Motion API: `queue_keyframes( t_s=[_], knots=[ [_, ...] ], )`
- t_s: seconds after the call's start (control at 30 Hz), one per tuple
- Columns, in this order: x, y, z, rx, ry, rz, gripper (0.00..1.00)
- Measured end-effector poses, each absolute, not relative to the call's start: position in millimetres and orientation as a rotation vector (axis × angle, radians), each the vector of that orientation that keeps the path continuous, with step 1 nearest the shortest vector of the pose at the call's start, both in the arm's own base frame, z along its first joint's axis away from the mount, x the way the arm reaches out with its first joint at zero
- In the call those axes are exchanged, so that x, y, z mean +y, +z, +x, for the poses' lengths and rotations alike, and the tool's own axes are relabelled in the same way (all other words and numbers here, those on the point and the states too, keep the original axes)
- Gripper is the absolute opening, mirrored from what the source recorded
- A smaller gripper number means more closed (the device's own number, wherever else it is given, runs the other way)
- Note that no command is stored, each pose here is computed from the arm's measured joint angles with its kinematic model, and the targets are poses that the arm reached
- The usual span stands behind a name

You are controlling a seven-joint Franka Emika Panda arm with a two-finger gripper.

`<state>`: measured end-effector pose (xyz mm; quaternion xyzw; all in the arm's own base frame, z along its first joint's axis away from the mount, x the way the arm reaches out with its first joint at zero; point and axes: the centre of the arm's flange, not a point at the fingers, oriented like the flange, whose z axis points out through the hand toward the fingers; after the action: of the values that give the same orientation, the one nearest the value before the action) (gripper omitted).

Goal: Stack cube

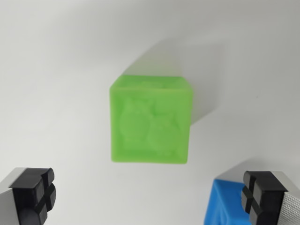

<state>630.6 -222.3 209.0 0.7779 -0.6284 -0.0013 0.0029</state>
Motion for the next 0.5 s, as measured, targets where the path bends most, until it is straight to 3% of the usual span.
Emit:
queue_keyframes(
  t_s=[0.5],
  knots=[
    [-220,149,630,-1.972,-0.007,2.436,1.00]
  ],
)
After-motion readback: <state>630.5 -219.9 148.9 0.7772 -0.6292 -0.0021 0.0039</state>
